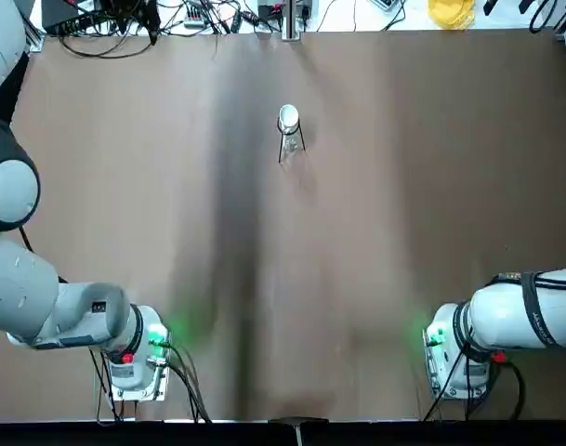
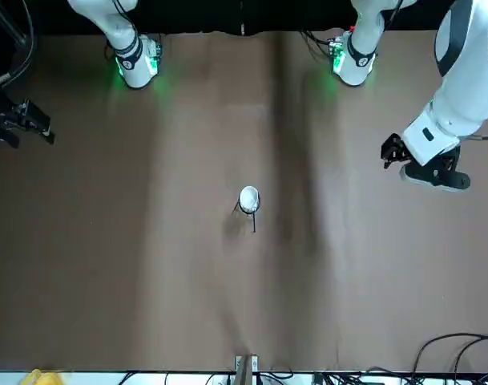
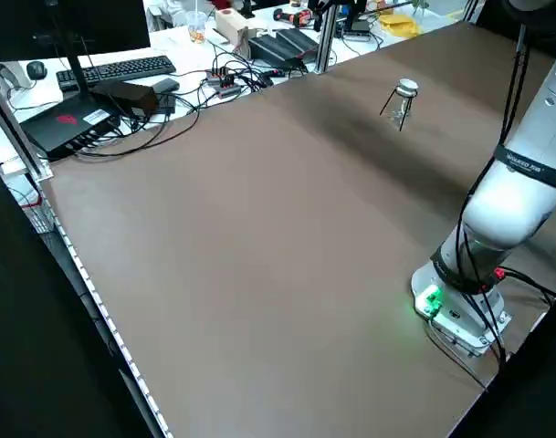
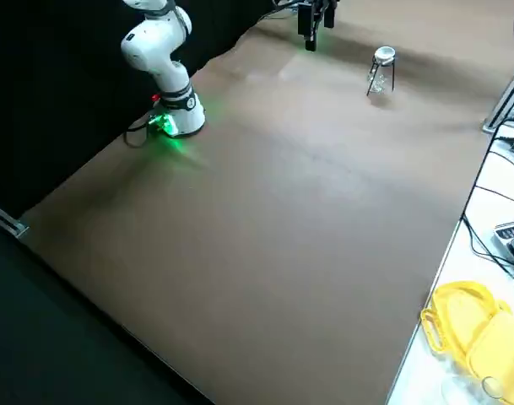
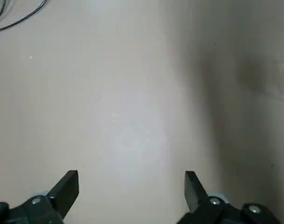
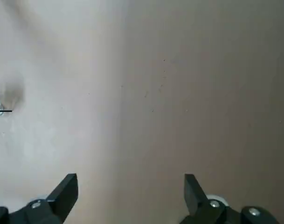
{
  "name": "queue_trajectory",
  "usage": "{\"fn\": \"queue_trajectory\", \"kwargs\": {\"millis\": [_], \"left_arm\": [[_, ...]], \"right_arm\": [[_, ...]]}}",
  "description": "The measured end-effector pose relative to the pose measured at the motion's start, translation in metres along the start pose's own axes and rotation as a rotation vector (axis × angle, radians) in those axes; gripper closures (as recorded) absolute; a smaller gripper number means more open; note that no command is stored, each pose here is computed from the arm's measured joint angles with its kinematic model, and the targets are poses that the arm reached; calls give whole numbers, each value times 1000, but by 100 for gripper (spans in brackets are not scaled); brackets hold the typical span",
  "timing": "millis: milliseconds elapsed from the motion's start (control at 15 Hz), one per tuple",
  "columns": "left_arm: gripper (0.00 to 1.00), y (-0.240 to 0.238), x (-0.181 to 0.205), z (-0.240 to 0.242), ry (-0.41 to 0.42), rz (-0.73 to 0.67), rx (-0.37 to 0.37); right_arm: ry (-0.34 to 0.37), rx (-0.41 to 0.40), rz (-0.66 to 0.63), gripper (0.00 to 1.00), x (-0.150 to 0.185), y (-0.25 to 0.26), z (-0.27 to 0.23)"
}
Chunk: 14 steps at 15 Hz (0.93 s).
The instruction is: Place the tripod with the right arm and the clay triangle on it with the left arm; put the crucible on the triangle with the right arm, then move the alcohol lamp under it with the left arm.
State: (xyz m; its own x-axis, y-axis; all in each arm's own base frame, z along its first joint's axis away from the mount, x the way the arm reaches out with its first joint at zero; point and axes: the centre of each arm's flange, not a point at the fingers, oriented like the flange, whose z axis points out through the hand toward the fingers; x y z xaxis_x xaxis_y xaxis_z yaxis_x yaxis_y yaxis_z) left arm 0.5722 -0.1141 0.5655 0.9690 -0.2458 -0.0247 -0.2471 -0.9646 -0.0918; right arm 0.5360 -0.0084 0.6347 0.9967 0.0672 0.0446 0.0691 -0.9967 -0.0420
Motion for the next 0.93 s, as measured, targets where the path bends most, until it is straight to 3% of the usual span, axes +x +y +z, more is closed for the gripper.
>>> {"fn": "queue_trajectory", "kwargs": {"millis": [333,733,933], "left_arm": [[0,-4,-1,1,-6,-104,1],[0,-5,-1,2,-14,-168,-106],[0,-4,-1,2,-14,-171,-121]], "right_arm": [[-2,0,-1,0,0,0,1],[-4,-1,13,0,-1,8,2],[-4,-1,23,0,-1,13,1]]}}
